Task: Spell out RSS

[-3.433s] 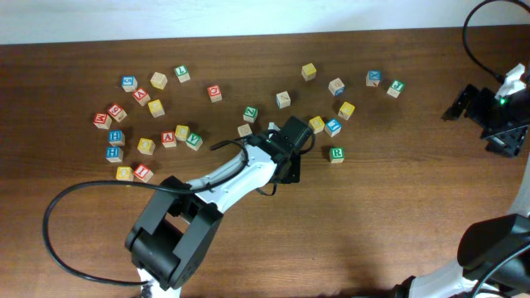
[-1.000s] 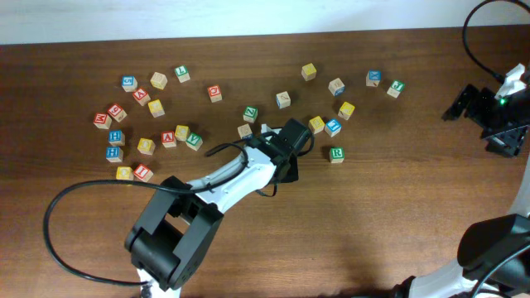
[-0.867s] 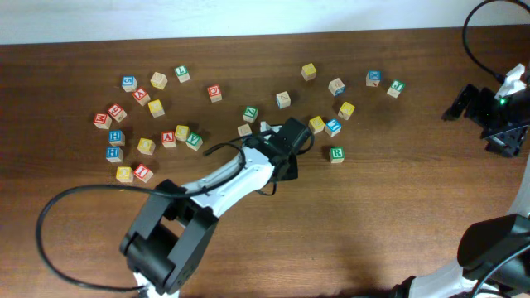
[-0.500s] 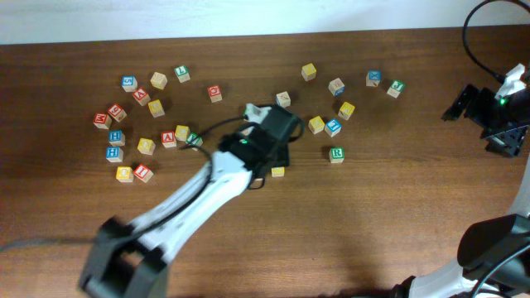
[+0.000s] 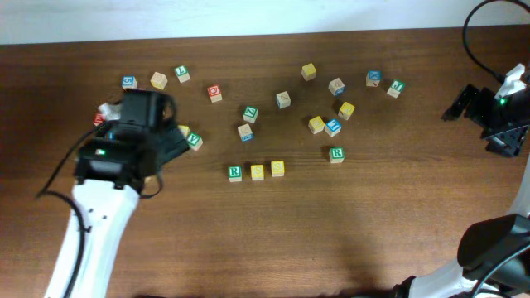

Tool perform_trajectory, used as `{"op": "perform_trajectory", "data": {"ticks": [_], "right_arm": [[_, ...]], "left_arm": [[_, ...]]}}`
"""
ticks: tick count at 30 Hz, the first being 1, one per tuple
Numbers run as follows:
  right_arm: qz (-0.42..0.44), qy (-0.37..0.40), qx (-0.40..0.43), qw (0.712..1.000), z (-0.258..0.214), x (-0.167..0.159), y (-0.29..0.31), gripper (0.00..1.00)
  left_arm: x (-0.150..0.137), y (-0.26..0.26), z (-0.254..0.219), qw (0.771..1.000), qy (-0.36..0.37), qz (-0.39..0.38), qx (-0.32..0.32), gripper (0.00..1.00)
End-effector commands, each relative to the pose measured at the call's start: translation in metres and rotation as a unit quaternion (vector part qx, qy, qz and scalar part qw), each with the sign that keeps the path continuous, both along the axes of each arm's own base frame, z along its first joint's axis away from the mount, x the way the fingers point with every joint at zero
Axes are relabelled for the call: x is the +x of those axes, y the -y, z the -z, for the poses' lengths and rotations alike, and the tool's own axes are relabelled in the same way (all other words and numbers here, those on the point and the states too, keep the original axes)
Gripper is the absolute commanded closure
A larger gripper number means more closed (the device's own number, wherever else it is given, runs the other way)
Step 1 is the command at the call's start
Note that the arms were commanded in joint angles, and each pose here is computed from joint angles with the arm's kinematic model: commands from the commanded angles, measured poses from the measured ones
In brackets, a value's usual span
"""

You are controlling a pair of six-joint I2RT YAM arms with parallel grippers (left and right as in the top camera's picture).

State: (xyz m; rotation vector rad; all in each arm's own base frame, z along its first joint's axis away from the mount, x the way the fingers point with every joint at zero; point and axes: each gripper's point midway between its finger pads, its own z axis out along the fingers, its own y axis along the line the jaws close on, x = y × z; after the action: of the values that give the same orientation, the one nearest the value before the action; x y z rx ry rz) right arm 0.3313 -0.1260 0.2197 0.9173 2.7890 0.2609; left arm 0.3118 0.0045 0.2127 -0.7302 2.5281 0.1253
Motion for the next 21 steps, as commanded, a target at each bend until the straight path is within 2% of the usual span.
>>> {"op": "perform_trajectory", "data": {"ticks": [1, 12, 16, 20, 21], "right_arm": [[0.002, 0.0, 0.003, 1.0, 0.0, 0.0, -0.002, 0.02], [0.002, 0.0, 0.003, 1.0, 0.0, 0.0, -0.002, 0.02], [0.002, 0.0, 0.003, 1.0, 0.0, 0.0, -0.002, 0.02], [0.002, 0.006, 0.001, 1.0, 0.0, 0.003, 0.0, 0.02], [0.002, 0.015, -0.004, 1.0, -0.001, 0.007, 0.002, 0.02]], "left_arm": [[-0.012, -0.021, 0.007, 0.999, -0.026, -0.029, 0.008, 0.01], [-0.024, -0.02, 0.015, 0.998, -0.055, -0.028, -0.005, 0.01], [-0.027, -0.001, 0.028, 0.995, -0.088, 0.042, -0.033, 0.01], [-0.032, 0.007, 0.039, 0.99, -0.114, 0.058, -0.055, 0.0], [-0.033, 0.009, 0.041, 0.99, -0.117, 0.059, -0.059, 0.03]]}}
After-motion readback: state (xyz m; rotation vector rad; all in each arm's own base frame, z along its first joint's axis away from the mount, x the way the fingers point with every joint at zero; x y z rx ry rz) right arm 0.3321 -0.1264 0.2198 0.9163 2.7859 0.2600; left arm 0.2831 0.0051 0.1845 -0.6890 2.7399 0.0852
